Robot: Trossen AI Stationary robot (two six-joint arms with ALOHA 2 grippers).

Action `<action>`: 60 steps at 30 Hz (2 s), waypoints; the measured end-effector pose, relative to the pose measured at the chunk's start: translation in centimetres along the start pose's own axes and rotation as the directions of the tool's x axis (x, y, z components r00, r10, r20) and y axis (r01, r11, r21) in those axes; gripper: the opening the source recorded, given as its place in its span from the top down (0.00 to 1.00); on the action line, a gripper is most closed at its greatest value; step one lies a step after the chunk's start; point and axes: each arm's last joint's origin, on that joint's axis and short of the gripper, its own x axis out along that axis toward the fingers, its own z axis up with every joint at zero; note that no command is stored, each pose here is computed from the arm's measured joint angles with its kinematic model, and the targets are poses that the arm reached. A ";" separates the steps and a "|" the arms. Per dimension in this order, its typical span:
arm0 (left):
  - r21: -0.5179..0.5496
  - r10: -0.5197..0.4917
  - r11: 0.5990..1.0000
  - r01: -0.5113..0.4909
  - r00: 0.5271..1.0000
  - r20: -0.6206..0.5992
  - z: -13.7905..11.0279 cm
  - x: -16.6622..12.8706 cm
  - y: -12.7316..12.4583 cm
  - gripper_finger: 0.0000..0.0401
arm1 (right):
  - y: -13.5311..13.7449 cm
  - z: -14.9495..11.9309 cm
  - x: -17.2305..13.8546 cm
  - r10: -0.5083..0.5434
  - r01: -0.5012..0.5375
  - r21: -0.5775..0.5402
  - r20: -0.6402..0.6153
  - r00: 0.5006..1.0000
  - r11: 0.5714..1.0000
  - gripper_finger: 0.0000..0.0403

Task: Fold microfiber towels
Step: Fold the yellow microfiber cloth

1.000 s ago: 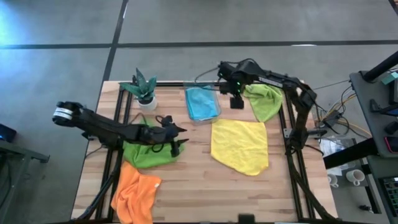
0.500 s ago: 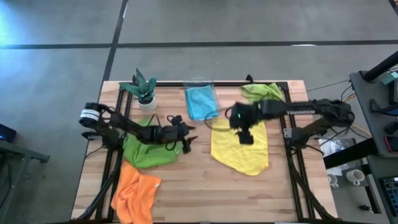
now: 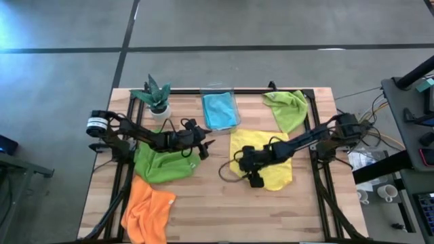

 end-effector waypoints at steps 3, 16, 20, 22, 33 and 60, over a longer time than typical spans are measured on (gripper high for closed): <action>0.022 0.002 1.000 -0.002 1.000 -0.008 -0.1 0.0 0.0 0.51 | 1.4 -0.1 1.5 0.011 -0.011 -0.009 -0.034 0.999 1.000 0.46; 0.048 0.006 0.999 -0.005 1.000 -0.008 0.0 -0.1 0.0 0.51 | 8.3 0.6 -1.3 0.095 -0.094 0.041 -0.012 0.995 0.995 0.46; 0.037 -0.005 0.999 0.004 1.000 0.031 0.9 -0.7 0.0 0.51 | 8.7 1.1 -1.8 0.017 -0.017 0.026 0.009 1.000 1.000 0.46; 0.042 -0.044 0.998 0.041 0.997 0.070 1.9 -1.7 -0.6 0.51 | 9.0 2.6 -2.4 0.004 -0.006 0.030 0.073 0.997 1.000 0.46; 0.075 -0.413 0.910 0.408 0.871 0.266 5.0 -10.7 -8.3 0.51 | 8.3 8.8 -5.5 -0.114 0.125 -0.030 0.242 0.963 0.992 0.46; -0.120 -0.628 0.738 0.665 0.740 0.238 3.6 -15.5 -12.4 0.51 | 2.8 14.1 -8.5 -0.303 0.320 0.004 0.336 0.892 0.947 0.32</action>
